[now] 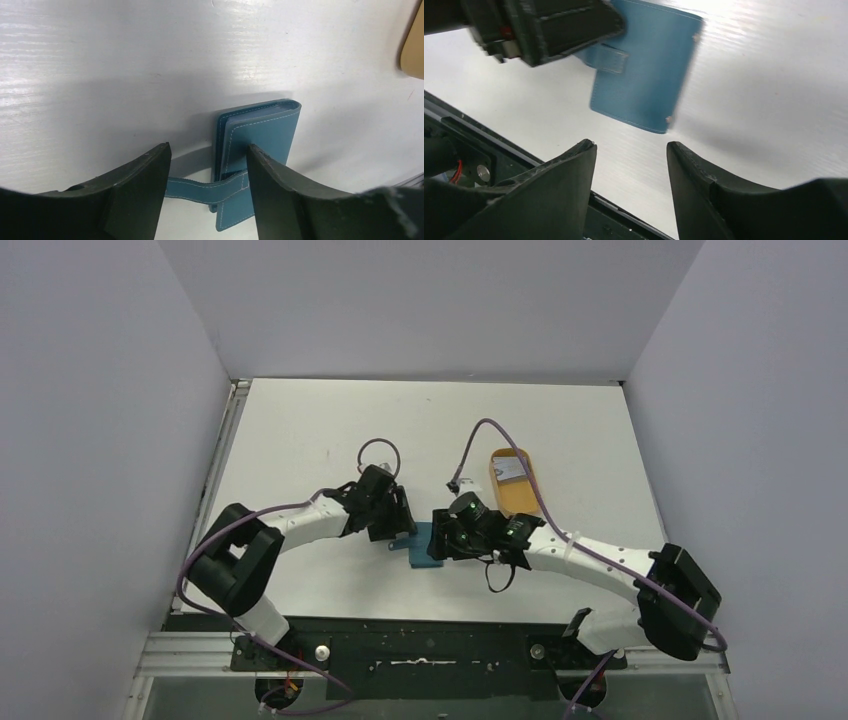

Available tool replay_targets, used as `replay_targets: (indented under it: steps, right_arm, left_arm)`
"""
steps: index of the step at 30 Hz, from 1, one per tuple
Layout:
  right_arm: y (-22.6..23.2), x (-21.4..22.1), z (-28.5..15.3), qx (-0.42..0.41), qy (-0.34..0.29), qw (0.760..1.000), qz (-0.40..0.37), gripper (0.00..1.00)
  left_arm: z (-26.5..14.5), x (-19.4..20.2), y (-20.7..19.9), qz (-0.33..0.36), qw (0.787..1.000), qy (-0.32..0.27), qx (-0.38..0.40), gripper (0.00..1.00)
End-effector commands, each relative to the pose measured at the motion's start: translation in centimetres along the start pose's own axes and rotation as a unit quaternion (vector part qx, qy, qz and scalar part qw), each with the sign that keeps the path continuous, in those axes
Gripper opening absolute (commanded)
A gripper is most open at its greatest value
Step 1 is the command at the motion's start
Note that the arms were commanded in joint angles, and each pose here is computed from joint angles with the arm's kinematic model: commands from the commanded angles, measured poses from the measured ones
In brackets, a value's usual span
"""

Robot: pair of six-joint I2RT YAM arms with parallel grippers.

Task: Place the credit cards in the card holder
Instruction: Pick up the card holder from the center of the board.

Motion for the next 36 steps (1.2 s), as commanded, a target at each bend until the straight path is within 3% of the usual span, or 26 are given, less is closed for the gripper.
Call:
replay_targets:
  steps: [1, 7, 13, 19, 25, 36]
  right_arm:
    - [-1.7, -0.6, 0.5, -0.01, -0.027, 0.997, 0.073, 0.57]
    - [-2.5, -0.3, 2.3, -0.058, -0.015, 0.989, 0.137, 0.64]
    - [-2.3, -0.1, 4.3, -0.071, 0.0, 0.985, 0.16, 0.65]
    - [-2.9, -0.2, 4.3, -0.038, 0.0, 0.988, 0.147, 0.65]
    - [-3.1, -0.1, 4.4, -0.027, 0.004, 0.99, 0.141, 0.64]
    - [-3.5, 0.2, 3.2, -0.014, -0.007, 0.99, 0.138, 0.65]
  left_arm:
    - [1.6, 2.0, 2.7, 0.014, 0.996, 0.045, -0.072, 0.54]
    - [2.1, 2.5, 3.4, 0.02, 0.994, 0.052, -0.093, 0.46]
    - [2.2, 2.8, 3.9, 0.024, 0.992, 0.059, -0.108, 0.4]
    - [-0.8, 1.2, 2.1, 0.025, 0.996, 0.018, -0.082, 0.6]
    - [-4.4, -0.4, -0.3, 0.039, 0.998, -0.011, -0.051, 0.71]
    - [-6.5, 1.3, -3.6, 0.082, 0.997, -0.014, 0.003, 0.74]
Point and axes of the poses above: each gripper's point midway between its finger pads, its own z axis out along the fingers, its own y axis along the line the jaws close on, x = y × z, the point moved 9 cm from there along -z, back along the fingers, and after that the axes turned 1 degree about -z, right-handed, at the moved point
